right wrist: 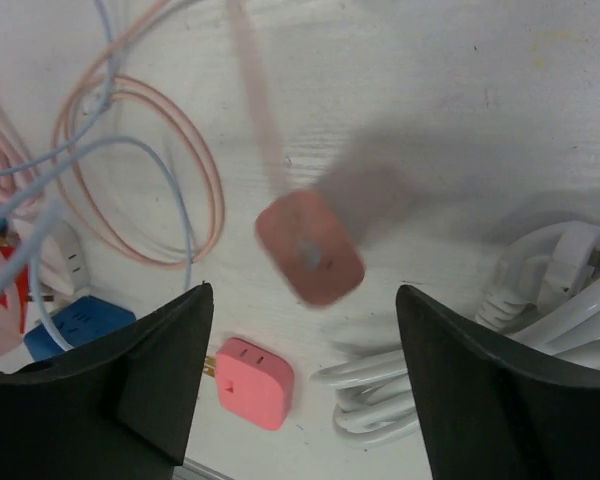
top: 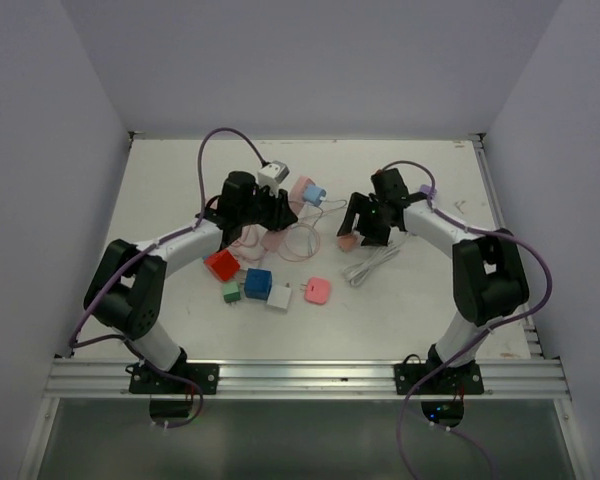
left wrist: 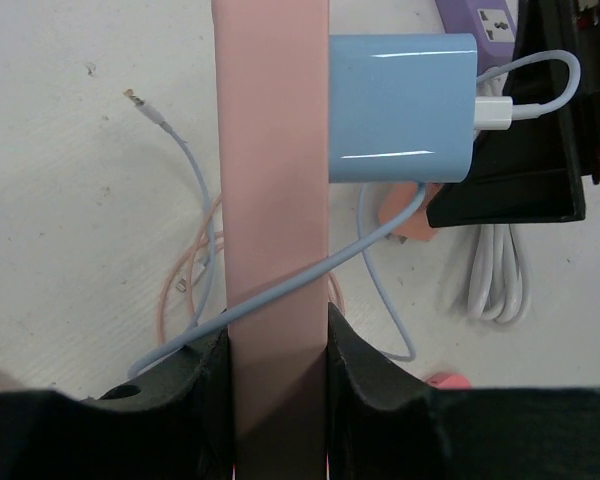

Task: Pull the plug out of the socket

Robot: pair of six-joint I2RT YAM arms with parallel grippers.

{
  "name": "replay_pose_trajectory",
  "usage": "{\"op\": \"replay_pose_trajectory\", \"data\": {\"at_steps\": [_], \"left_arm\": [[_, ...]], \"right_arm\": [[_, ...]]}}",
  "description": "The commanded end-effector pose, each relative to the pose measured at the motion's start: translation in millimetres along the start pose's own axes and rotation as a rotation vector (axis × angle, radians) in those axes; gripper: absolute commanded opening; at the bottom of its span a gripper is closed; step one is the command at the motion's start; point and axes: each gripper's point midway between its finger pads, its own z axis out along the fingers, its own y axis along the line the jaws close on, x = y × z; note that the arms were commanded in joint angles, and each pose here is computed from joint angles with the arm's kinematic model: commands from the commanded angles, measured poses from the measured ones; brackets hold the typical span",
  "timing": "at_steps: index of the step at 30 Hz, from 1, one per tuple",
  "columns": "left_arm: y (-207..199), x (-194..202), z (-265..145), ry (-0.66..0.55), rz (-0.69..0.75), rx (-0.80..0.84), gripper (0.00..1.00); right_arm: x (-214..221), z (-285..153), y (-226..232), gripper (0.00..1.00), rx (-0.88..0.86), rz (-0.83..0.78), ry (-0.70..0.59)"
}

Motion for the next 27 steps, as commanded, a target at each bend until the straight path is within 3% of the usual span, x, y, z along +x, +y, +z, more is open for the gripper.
{"op": "replay_pose_trajectory", "data": {"at_steps": [1, 6, 13, 27], "left_arm": [[-7, -48, 1, -0.132, 0.033, 0.023, 0.00], [-8, -45, 0, -0.124, 0.036, 0.029, 0.00], [-17, -47, 0, -0.119, 0.058, 0.079, 0.00], [-40, -55, -8, -0.133, 0.121, 0.148, 0.00]], "right_arm": [[-32, -37, 29, 0.80, -0.094, -0.056, -0.143], [-53, -68, 45, 0.85, -0.134, -0.104, -0.250], [-72, -113, 99, 0.85, -0.365, -0.193, -0.358], [-73, -118, 144, 0.82, -0.532, -0.200, -0.293]]}}
